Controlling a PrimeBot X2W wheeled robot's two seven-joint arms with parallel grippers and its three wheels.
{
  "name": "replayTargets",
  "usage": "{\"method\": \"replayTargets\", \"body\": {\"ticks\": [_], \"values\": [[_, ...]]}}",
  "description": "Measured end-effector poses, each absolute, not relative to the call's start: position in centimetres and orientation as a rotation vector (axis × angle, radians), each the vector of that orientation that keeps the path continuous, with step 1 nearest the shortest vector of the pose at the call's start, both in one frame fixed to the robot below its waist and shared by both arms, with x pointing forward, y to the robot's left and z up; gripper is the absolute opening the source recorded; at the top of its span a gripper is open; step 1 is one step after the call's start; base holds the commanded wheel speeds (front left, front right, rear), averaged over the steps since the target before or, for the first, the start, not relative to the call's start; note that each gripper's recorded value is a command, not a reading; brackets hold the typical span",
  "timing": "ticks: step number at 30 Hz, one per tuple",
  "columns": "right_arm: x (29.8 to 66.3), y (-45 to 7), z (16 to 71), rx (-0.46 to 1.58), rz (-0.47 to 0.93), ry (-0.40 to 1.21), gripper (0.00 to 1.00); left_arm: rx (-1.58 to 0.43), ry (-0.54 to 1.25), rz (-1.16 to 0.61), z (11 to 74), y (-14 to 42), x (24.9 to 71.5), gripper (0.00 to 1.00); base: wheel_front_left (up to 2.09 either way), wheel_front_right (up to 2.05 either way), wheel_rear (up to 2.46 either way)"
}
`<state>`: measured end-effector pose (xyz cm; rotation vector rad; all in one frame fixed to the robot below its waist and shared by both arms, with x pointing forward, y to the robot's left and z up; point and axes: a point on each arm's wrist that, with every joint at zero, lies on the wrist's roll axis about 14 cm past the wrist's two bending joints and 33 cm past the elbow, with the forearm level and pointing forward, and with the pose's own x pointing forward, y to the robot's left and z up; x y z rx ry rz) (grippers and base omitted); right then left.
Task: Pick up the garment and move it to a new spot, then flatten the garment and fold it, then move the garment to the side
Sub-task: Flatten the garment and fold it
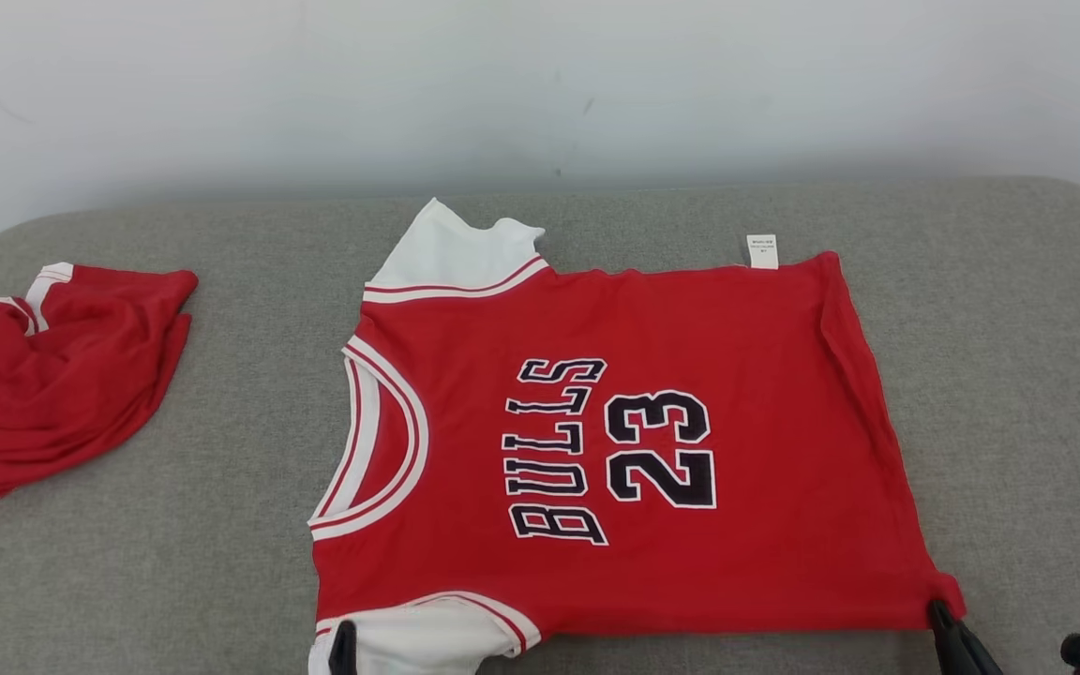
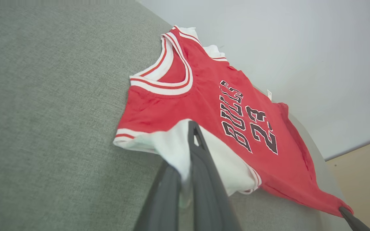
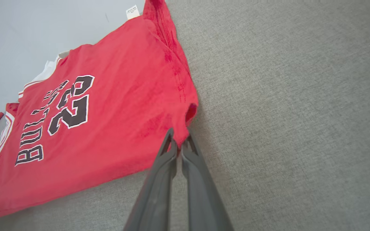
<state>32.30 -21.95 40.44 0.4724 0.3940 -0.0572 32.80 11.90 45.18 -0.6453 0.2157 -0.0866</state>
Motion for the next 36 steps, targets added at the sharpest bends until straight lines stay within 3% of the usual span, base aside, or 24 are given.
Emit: {"method": "replayTargets", "body": {"ticks": [13, 26, 27, 28, 29, 30, 36], "values": [[38.4, -21.0, 43.1, 0.498, -0.016, 0.36, 0.0, -0.534, 0.159, -0.232, 47.5, 10.9, 39.7, 0.0, 0.0, 0.0, 0.0], [43.2, -21.1, 42.5, 0.454, -0.014, 0.383, 0.0, -0.461, 0.186, -0.253, 46.3, 10.9, 45.7, 0.0, 0.0, 0.0, 0.0], [43.4, -21.2, 42.5, 0.449, -0.015, 0.378, 0.19, -0.457, 0.199, -0.257, 46.0, 10.6, 45.9, 0.0, 0.0, 0.0, 0.0], [43.6, -21.3, 42.6, 0.429, -0.013, 0.372, 0.95, -0.448, 0.196, -0.263, 46.0, 10.5, 46.0, 0.38, 0.0, 0.0, 0.0], [43.7, -21.3, 42.7, 0.42, -0.012, 0.367, 1.0, -0.442, 0.188, -0.26, 46.0, 10.6, 46.2, 0.93, 0.0, 0.0, 0.0], [43.8, -21.3, 42.8, 0.416, -0.012, 0.359, 1.0, -0.425, 0.182, -0.263, 46.1, 10.6, 46.4, 1.0, 0.0, 0.0, 0.0], [43.3, -21.6, 42.9, 0.36, -0.003, 0.336, 1.0, -0.396, 0.162, -0.25, 46.1, 11.1, 46.2, 1.0, 0.0, 0.0, 0.0]]}}
